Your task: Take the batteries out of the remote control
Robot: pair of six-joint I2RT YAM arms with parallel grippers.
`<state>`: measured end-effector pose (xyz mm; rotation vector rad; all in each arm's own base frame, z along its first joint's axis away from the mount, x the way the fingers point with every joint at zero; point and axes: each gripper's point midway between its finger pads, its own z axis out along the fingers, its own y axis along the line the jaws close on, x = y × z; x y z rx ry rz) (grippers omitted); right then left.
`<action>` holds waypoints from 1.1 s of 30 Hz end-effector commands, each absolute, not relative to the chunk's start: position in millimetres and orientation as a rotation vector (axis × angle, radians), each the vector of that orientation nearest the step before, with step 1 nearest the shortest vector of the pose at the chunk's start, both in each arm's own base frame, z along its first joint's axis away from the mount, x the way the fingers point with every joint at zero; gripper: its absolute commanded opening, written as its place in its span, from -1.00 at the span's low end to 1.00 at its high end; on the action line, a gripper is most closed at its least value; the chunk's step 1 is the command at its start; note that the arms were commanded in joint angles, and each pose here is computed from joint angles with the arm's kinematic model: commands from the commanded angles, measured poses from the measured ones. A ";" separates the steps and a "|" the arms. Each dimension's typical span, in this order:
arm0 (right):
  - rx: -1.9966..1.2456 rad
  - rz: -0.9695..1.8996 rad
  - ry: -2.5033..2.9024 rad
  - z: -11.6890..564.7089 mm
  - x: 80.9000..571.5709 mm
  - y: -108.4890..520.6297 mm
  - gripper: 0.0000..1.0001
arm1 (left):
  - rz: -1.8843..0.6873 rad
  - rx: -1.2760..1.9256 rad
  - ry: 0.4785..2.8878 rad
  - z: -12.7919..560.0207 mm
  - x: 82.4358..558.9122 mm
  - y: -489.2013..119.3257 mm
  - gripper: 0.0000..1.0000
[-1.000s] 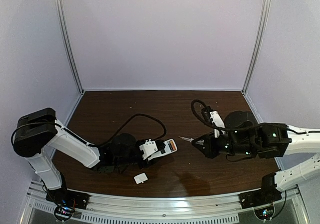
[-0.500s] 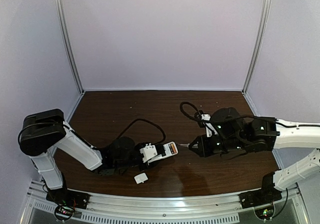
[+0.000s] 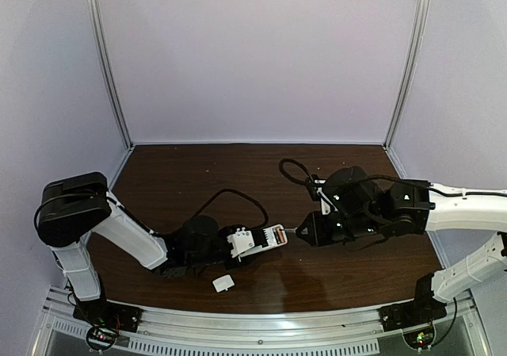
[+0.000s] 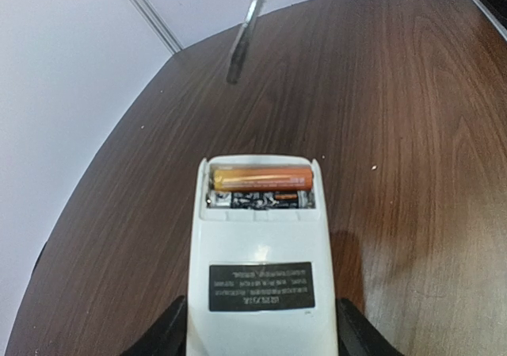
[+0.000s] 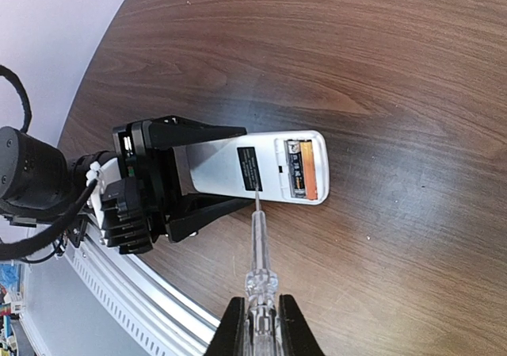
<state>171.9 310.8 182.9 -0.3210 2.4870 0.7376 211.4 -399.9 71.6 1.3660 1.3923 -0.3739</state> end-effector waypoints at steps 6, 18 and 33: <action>-0.213 0.722 2.513 180.0 179.9 310.7 -1.00 | -0.398 1.338 1.300 90.5 218.0 -414.4 -1.00; -0.221 0.604 2.556 162.1 184.7 307.3 -1.00 | -0.436 1.373 1.279 87.5 213.2 -418.9 -1.00; -0.239 0.548 2.560 155.5 191.7 313.3 -1.00 | -0.435 1.368 1.298 85.2 214.2 -417.8 -1.00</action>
